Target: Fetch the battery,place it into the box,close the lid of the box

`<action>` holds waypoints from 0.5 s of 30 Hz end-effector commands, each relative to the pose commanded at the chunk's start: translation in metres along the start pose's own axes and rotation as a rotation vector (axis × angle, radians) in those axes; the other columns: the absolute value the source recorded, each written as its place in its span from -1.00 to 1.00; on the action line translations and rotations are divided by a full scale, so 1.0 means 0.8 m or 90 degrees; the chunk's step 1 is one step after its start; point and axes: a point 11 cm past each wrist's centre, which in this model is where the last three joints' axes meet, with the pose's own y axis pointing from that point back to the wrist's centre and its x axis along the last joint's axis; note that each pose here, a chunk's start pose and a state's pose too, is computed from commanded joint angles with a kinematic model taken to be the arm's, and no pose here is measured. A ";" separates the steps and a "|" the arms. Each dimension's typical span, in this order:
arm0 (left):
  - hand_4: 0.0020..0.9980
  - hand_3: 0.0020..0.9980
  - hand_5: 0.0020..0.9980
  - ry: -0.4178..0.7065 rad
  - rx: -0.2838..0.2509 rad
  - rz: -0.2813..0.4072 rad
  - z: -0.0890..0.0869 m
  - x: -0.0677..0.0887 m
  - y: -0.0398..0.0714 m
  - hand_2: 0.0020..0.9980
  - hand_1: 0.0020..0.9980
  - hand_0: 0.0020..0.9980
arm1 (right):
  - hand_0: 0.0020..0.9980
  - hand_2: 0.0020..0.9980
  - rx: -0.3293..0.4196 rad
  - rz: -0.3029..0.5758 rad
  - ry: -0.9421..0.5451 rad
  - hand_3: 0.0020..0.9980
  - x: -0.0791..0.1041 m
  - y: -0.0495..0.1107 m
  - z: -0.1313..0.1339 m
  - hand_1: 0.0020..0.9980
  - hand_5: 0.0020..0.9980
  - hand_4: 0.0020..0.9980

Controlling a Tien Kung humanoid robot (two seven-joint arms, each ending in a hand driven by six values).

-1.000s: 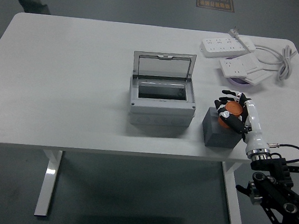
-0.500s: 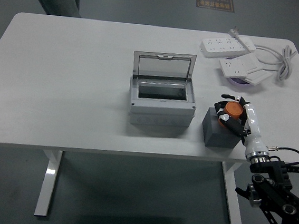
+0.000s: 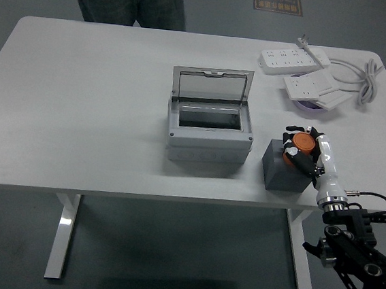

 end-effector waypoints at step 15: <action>0.09 0.13 -1.00 0.001 -0.001 0.004 0.000 0.002 0.000 0.19 0.32 0.17 | -0.30 -0.33 -0.005 0.006 -0.004 -0.35 -0.002 -0.001 0.000 -0.35 -1.00 -0.72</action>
